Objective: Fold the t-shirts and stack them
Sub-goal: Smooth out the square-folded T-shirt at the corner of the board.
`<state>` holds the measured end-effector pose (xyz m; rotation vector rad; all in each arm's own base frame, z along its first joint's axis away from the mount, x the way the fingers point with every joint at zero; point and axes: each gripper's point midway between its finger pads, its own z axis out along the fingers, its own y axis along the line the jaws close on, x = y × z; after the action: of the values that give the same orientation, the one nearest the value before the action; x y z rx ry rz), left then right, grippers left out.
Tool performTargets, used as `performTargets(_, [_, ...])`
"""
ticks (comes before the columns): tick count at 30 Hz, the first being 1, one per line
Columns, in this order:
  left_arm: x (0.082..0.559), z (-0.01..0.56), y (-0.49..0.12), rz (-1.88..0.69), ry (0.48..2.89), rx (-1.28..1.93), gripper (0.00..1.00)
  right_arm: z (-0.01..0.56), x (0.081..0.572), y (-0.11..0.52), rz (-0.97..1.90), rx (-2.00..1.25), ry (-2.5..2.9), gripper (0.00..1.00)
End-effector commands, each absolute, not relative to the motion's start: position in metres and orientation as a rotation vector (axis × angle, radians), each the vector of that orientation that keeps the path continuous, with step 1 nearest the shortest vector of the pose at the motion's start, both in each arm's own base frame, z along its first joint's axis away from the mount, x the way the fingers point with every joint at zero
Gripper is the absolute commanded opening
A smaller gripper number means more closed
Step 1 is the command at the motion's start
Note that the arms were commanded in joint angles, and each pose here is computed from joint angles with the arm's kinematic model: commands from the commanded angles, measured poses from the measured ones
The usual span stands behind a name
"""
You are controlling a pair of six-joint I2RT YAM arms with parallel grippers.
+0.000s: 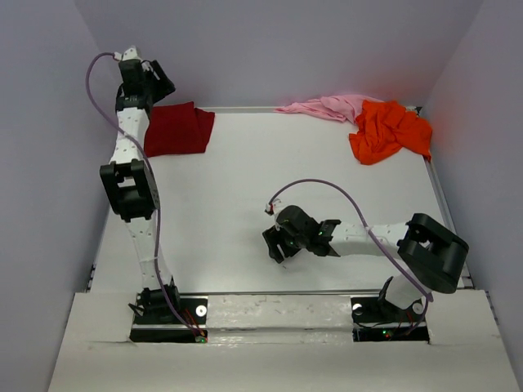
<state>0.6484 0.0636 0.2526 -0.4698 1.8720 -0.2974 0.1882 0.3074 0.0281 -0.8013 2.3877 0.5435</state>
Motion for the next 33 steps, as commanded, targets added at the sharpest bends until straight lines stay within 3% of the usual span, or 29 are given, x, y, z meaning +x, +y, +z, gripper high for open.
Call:
performTargets(1, [0.649,0.194,0.018,-0.380,1.977,-0.455,0.78,0.042,0.188,0.317,0.593,-0.796,2.333,0.70])
performTargets(8, [0.661,0.129,-0.025,-0.401,2.087,-0.461,0.78,0.041,0.189,0.316,0.581,-0.789,2.342,0.70])
performTargets(18, [0.659,0.079,-0.011,-0.466,2.154,-0.568,0.78,0.039,0.190,0.312,0.554,-0.773,2.354,0.70])
performTargets(24, [0.652,0.058,0.007,-0.353,2.214,-0.592,0.77,0.038,0.189,0.306,0.535,-0.757,2.363,0.70])
performTargets(29, [0.650,0.112,0.004,-0.399,2.113,-0.541,0.77,0.036,0.189,0.306,0.530,-0.746,2.375,0.70])
performTargets(33, [0.649,0.197,-0.023,-0.477,1.968,-0.450,0.78,0.032,0.190,0.309,0.528,-0.743,2.394,0.70])
